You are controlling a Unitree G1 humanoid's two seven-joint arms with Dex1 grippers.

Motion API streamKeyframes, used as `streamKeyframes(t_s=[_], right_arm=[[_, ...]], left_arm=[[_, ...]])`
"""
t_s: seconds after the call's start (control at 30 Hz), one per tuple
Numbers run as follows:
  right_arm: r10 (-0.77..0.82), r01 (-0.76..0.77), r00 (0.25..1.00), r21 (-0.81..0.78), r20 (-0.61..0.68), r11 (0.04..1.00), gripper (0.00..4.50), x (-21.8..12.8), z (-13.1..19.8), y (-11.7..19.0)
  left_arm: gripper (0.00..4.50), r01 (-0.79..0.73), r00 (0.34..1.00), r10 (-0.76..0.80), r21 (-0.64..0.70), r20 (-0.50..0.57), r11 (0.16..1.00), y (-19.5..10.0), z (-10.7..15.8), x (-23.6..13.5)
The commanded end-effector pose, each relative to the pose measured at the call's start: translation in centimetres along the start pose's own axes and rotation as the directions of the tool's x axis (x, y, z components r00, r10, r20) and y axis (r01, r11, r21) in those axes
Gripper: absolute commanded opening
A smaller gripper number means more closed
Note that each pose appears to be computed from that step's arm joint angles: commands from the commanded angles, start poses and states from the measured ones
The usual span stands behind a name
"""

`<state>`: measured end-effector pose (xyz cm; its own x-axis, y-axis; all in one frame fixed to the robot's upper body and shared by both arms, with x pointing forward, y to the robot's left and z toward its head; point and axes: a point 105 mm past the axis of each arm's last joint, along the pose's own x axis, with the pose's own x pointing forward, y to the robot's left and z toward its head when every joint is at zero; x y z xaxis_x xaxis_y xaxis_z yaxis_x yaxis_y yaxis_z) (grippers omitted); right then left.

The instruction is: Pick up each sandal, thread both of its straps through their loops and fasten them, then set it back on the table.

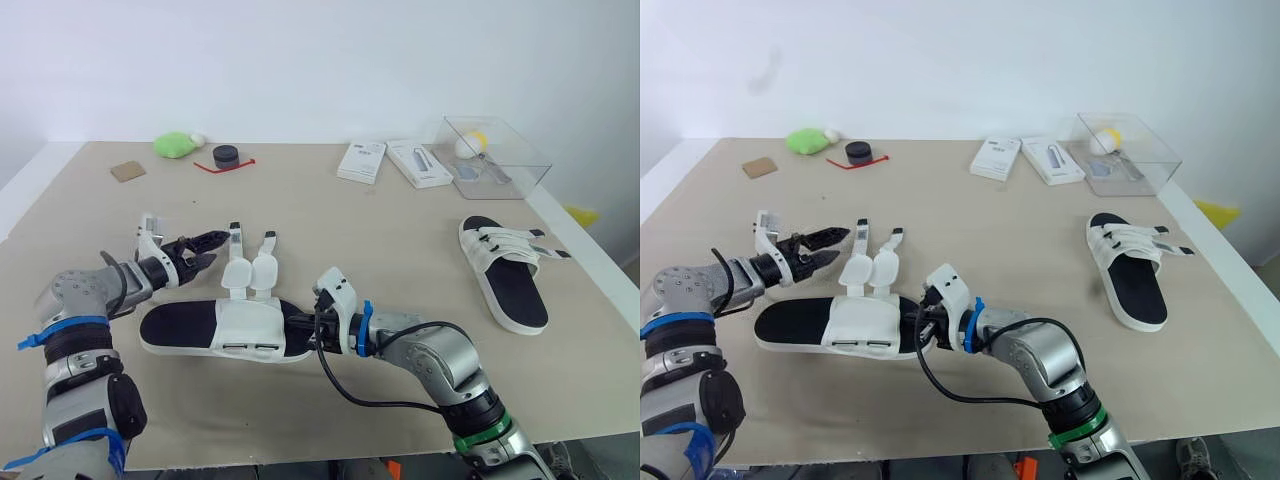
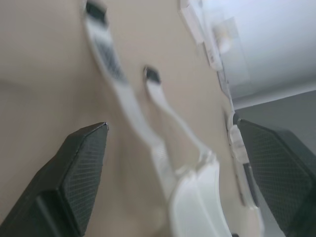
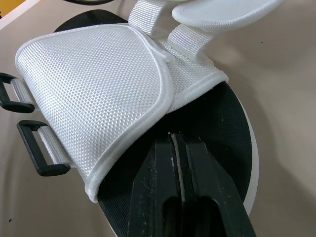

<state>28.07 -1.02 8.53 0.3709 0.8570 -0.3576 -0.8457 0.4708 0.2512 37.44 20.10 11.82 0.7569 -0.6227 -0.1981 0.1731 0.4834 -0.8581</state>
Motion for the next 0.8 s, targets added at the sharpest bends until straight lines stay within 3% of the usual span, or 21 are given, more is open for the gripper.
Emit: streamKeyframes(t_s=[0.03,0.27,0.57,0.6,0.7,0.8], right_arm=[[-0.025,0.025,0.999,0.000,-0.038,1.000,0.00,0.0,-0.7,-0.4],[-0.032,0.032,0.999,-0.004,-0.034,0.999,0.00,0.0,-0.6,-0.6],[-0.037,0.037,0.999,-0.002,-0.027,0.999,0.00,0.0,-0.4,-0.6],[-0.037,0.037,0.999,-0.002,-0.026,0.999,0.00,0.0,-0.4,-0.6],[-0.035,0.035,0.999,-0.005,-0.027,0.999,0.00,0.0,-0.4,-0.6],[-0.025,0.025,0.999,-0.016,-0.041,1.000,0.00,-0.1,-0.5,-0.5]], left_arm=[[4.43,0.010,1.000,-0.011,-0.038,-0.010,0.999,-0.2,-0.3,1.0],[4.43,0.010,1.000,-0.008,-0.073,0.023,0.997,0.1,-0.1,2.8],[0.25,0.058,0.998,-0.056,-0.091,0.029,0.994,-0.6,0.4,3.0],[0.07,0.061,0.998,-0.058,-0.088,0.028,0.994,-0.6,0.5,3.0],[0.07,0.154,0.986,-0.156,0.043,0.050,0.987,-2.6,1.2,2.6],[0.07,0.274,0.960,-0.279,0.273,-0.021,0.922,-5.7,0.3,1.8]])
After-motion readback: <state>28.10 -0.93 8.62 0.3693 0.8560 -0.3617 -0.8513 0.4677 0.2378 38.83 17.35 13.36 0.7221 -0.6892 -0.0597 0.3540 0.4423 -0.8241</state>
